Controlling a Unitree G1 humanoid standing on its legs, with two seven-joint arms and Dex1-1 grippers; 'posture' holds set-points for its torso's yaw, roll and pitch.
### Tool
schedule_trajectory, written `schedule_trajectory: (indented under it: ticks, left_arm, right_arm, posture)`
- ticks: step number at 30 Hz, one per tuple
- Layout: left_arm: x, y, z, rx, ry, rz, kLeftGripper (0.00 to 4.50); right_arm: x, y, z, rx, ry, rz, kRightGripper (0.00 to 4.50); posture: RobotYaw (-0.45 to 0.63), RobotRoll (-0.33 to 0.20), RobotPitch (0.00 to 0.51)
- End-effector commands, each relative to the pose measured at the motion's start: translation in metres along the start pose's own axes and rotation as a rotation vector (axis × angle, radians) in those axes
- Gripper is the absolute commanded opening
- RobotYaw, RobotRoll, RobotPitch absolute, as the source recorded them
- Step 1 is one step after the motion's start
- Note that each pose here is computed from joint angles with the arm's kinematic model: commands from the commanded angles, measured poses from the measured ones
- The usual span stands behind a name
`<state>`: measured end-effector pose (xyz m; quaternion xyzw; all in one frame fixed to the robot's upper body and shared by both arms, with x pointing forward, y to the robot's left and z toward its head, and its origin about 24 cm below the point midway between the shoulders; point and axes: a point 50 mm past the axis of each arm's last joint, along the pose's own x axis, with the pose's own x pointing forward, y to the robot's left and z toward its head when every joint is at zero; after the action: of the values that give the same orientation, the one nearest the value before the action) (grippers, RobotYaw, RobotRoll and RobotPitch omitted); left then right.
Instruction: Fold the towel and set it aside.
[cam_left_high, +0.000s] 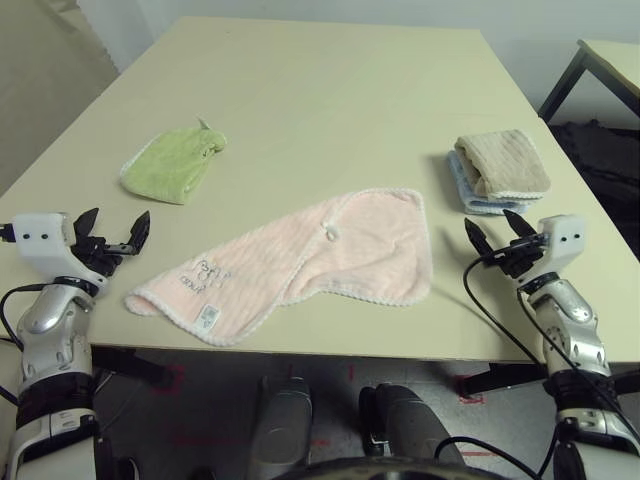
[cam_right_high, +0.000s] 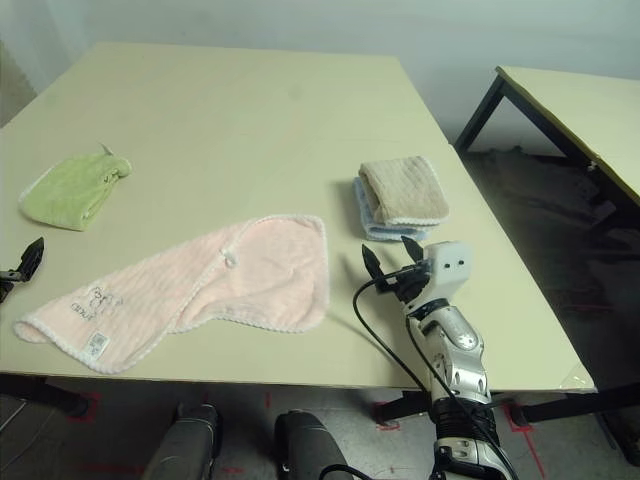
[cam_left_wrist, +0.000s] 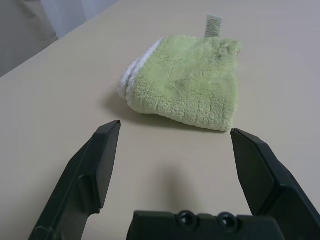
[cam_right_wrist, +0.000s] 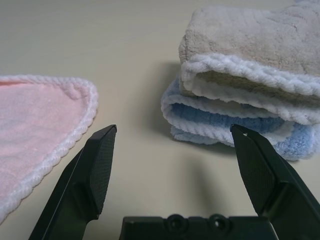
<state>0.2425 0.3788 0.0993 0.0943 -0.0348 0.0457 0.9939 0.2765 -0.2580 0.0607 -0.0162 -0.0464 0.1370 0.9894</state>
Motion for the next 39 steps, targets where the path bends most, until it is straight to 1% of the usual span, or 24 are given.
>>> schedule_trajectory:
  ticks: [1,4,6,8,9,10,12,16,20,23,27,33,39]
  left_arm:
    - [-0.001,-0.001,-0.003,0.0,0.01,-0.025,4.5]
    - [-0.001,0.0,-0.002,0.001,0.008,-0.03,4.5]
    - [-0.001,-0.001,0.001,-0.013,-0.012,-0.076,4.5]
    - [-0.004,-0.015,0.011,-0.125,-0.072,-0.294,4.5]
    - [-0.006,-0.02,0.015,-0.16,-0.089,-0.37,4.5]
    - [-0.01,-0.026,0.018,-0.17,-0.079,-0.491,4.5]
    - [-0.017,-0.034,0.021,-0.136,-0.028,-0.664,4.5]
    - [-0.026,-0.037,0.024,-0.058,0.042,-0.839,4.5]
    - [-0.032,-0.043,0.036,0.055,0.11,-1.052,4.5]
    - [-0.03,-0.043,0.045,0.1,0.124,-1.103,4.5]
    - [-0.026,-0.04,0.053,0.155,0.128,-1.12,4.5]
    - [-0.026,-0.042,0.054,0.19,0.125,-1.121,4.5]
    - [-0.029,-0.044,0.055,0.2,0.121,-1.126,4.5]
  right_arm:
    - [-0.003,-0.001,-0.004,0.015,0.025,0.0,4.48]
    - [-0.003,-0.001,-0.004,0.017,0.023,0.002,4.48]
    - [0.0,0.001,-0.004,0.018,0.019,0.02,4.48]
    - [0.006,0.009,-0.002,-0.012,0.023,0.093,4.48]
    - [0.008,0.012,-0.001,-0.022,0.025,0.117,4.48]
    - [0.012,0.016,0.0,-0.034,0.027,0.152,4.48]
    - [0.02,0.02,0.005,-0.045,0.023,0.2,4.48]
    - [0.035,0.02,0.016,-0.059,0.002,0.231,4.48]
    - [0.063,0.019,0.032,-0.081,0.023,0.303,4.48]
    - [0.081,0.02,0.039,-0.094,0.078,0.354,4.48]
    - [0.103,0.028,0.036,-0.087,0.228,0.424,4.48]
    - [0.116,0.045,0.032,-0.082,0.359,0.55,4.48]
    - [0.123,0.047,0.029,-0.109,0.449,0.528,4.48]
  posture:
    - [0.12,0.0,0.104]
    - [0.13,0.0,0.104]
    - [0.12,0.0,0.102]
    - [0.12,0.0,0.101]
    - [0.12,0.0,0.101]
    - [0.12,0.0,0.101]
    - [0.12,0.0,0.101]
    - [0.13,0.0,0.099]
    - [0.14,0.0,0.096]
    - [0.15,0.0,0.092]
    - [0.14,0.0,0.093]
    - [0.15,0.0,0.096]
    - [0.16,0.0,0.097]
